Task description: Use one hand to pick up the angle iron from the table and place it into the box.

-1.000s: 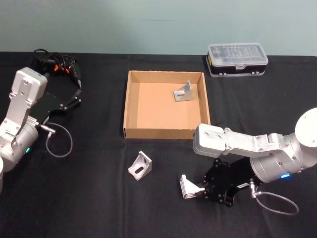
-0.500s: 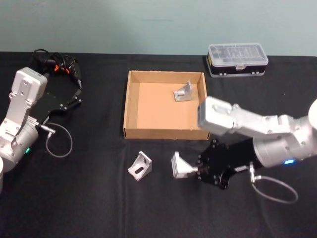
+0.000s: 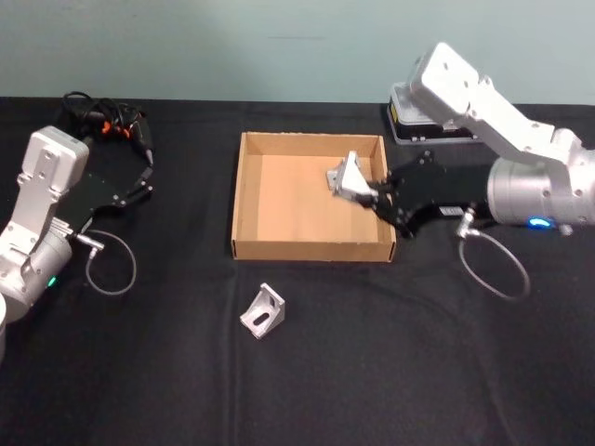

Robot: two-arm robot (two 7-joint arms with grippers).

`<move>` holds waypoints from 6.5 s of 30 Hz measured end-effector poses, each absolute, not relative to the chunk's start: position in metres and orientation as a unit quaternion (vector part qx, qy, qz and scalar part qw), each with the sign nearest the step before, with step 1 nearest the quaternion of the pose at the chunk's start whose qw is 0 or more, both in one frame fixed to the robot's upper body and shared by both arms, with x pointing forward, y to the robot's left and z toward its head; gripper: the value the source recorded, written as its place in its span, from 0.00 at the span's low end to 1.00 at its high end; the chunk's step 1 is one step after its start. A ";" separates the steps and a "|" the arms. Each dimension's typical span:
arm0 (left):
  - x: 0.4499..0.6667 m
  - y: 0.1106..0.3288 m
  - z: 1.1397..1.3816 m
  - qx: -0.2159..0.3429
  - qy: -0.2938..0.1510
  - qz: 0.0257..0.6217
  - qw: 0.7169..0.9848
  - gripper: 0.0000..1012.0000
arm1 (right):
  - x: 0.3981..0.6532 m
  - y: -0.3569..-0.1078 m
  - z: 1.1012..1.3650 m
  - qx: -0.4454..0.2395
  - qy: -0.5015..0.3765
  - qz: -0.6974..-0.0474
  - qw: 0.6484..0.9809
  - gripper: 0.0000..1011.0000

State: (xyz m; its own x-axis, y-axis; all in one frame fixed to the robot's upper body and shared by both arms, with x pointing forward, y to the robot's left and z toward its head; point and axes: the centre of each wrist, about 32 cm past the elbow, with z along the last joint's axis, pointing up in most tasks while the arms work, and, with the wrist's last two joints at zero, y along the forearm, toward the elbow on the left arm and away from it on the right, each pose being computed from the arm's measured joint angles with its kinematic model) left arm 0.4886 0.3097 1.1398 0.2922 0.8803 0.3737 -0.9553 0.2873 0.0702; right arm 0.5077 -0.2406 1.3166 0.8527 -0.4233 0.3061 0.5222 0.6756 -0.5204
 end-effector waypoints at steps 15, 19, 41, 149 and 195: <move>0.489 0.310 1.140 0.141 -0.132 0.580 0.791 0.99 | 0.579 -0.204 1.298 -0.288 -0.035 -0.321 0.902 0.10; 0.489 0.310 1.140 0.141 -0.132 0.580 0.791 0.99 | 0.595 -0.194 1.291 -0.299 -0.023 -0.321 0.899 0.10; 0.489 0.310 1.140 0.141 -0.132 0.580 0.791 0.99 | 0.645 -0.143 1.258 -0.357 0.020 -0.285 0.889 0.10; 0.489 0.310 1.140 0.141 -0.132 0.580 0.791 0.99 | 0.502 -0.133 1.229 -0.333 0.120 -0.291 0.889 0.99; 0.489 0.310 1.140 0.141 -0.133 0.580 0.791 0.99 | 0.506 -0.129 1.221 -0.340 0.124 -0.281 0.889 0.12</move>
